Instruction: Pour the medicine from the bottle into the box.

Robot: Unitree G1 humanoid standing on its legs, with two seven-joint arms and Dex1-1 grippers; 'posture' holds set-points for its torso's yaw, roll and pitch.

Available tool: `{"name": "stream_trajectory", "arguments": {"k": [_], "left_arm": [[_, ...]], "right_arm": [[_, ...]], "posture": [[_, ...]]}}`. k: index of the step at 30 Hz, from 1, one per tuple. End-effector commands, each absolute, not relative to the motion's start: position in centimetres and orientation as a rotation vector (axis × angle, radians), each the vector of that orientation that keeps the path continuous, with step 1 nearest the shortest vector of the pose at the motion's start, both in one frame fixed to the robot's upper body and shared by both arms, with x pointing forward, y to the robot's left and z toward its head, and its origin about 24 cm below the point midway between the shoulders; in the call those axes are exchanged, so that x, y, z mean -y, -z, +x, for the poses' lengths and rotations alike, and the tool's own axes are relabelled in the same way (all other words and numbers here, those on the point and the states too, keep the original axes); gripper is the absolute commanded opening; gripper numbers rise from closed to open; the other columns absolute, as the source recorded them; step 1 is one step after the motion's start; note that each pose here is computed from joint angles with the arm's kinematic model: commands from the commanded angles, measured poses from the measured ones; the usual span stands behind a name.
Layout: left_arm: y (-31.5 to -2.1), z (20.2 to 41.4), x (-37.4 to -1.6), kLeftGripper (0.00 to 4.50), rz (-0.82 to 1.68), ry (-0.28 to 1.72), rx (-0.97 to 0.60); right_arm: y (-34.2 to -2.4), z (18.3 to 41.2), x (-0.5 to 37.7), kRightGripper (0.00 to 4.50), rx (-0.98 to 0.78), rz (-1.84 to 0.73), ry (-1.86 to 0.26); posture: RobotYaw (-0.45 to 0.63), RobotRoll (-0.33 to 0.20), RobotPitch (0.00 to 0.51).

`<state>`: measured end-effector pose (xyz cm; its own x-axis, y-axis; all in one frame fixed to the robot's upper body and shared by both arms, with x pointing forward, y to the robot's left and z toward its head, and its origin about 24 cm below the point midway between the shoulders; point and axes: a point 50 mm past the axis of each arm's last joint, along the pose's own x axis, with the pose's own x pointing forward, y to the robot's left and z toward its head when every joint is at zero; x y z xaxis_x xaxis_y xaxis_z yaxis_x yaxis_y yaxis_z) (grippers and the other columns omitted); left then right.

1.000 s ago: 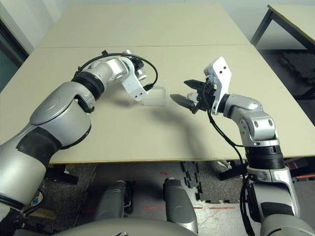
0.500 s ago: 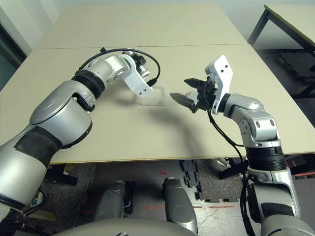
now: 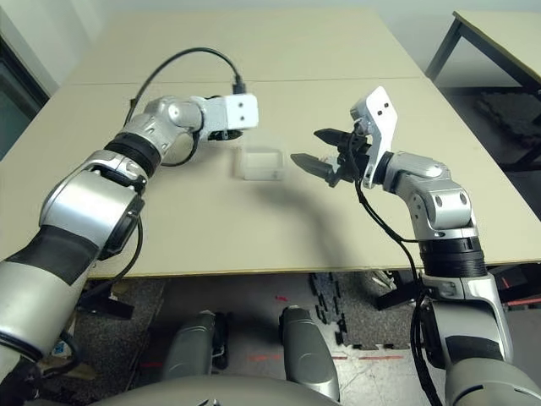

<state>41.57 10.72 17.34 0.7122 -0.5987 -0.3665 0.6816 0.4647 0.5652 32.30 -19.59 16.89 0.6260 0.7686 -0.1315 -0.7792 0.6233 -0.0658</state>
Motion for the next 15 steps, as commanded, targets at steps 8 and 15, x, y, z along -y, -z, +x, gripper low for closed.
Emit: {"name": "stream_trajectory", "arguments": {"k": [8,15], "left_arm": [[-16.0,41.2,-16.2,2.75,0.346,0.577,-0.025],[-13.2,40.1,-18.1,2.75,0.128,0.487,0.016]], "right_arm": [[-17.0,33.0,19.3,4.5,-0.097,-0.144,-0.917],[-16.9,33.3,18.9,4.5,-0.098,-0.145,-0.932]], "posture": [[-0.08,0.0,0.091],[-0.06,0.0,0.099]]}}
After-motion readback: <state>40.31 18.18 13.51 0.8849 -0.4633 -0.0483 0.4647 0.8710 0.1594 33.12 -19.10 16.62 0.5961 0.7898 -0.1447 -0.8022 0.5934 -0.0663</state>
